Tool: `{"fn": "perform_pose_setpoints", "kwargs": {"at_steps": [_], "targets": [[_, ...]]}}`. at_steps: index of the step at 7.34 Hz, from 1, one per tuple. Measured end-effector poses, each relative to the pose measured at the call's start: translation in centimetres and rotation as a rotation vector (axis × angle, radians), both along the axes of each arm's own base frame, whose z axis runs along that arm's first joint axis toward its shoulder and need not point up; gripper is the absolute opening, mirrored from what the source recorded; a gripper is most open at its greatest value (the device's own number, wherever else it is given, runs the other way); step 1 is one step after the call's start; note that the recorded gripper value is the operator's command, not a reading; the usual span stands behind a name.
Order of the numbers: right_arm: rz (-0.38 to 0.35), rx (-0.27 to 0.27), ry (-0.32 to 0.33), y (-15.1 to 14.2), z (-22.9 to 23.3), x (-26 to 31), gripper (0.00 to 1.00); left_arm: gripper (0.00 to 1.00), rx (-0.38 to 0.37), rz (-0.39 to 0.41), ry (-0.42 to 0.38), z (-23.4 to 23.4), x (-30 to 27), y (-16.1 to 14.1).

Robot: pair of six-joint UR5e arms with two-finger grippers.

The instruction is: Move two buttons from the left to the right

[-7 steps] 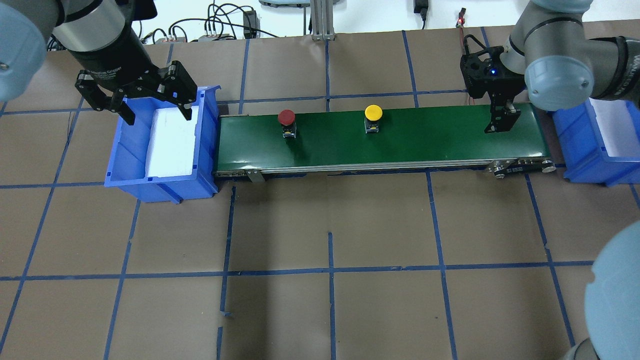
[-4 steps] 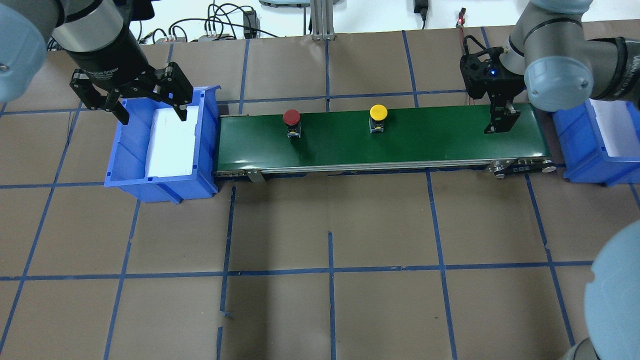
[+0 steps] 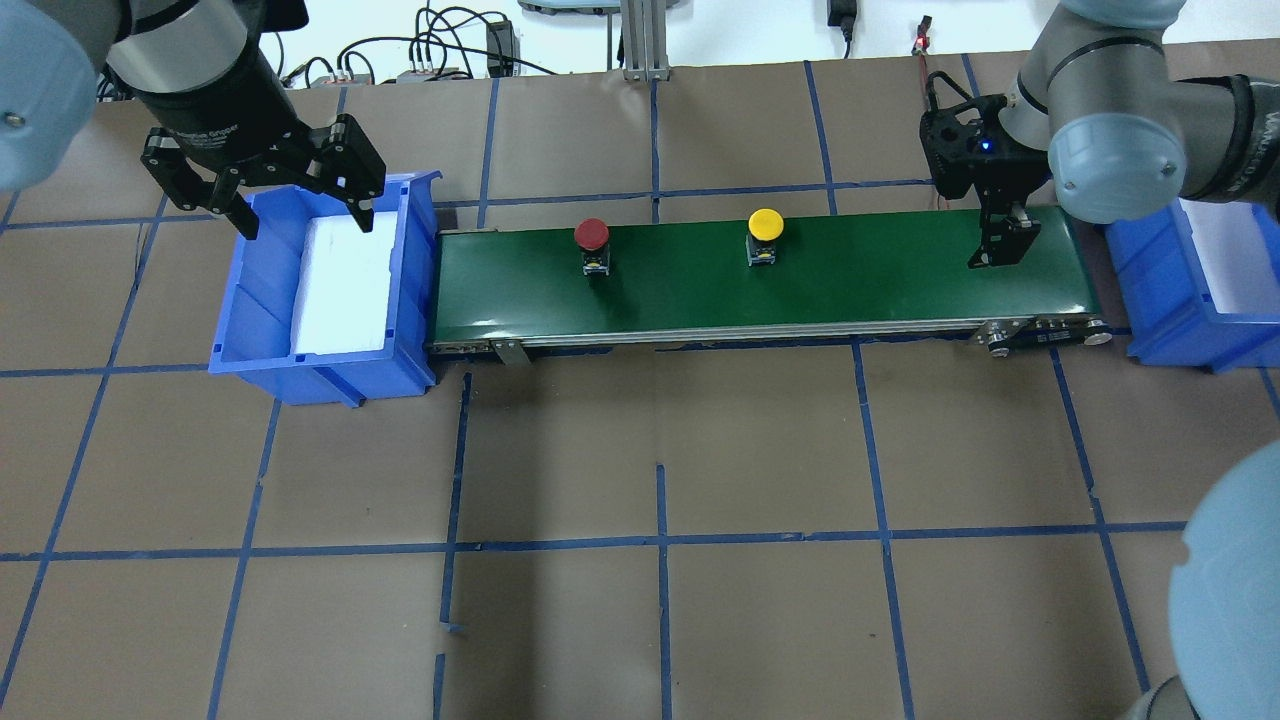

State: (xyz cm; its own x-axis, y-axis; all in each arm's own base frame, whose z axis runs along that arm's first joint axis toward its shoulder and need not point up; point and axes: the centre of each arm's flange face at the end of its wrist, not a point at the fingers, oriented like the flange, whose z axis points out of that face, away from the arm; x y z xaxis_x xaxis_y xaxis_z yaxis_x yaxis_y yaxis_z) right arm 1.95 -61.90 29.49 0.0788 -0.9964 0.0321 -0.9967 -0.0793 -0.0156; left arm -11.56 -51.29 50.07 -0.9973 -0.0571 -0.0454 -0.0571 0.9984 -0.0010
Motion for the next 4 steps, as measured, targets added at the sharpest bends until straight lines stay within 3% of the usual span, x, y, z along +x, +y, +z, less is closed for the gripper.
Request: {"fn": "perform_pose_setpoints", "kwargs": {"at_steps": [4], "targets": [[0.001,-0.001,-0.003,-0.11,-0.05,0.01,0.99,1.0,-0.015,-0.002,-0.006,-0.17,-0.06,0.3]]}}
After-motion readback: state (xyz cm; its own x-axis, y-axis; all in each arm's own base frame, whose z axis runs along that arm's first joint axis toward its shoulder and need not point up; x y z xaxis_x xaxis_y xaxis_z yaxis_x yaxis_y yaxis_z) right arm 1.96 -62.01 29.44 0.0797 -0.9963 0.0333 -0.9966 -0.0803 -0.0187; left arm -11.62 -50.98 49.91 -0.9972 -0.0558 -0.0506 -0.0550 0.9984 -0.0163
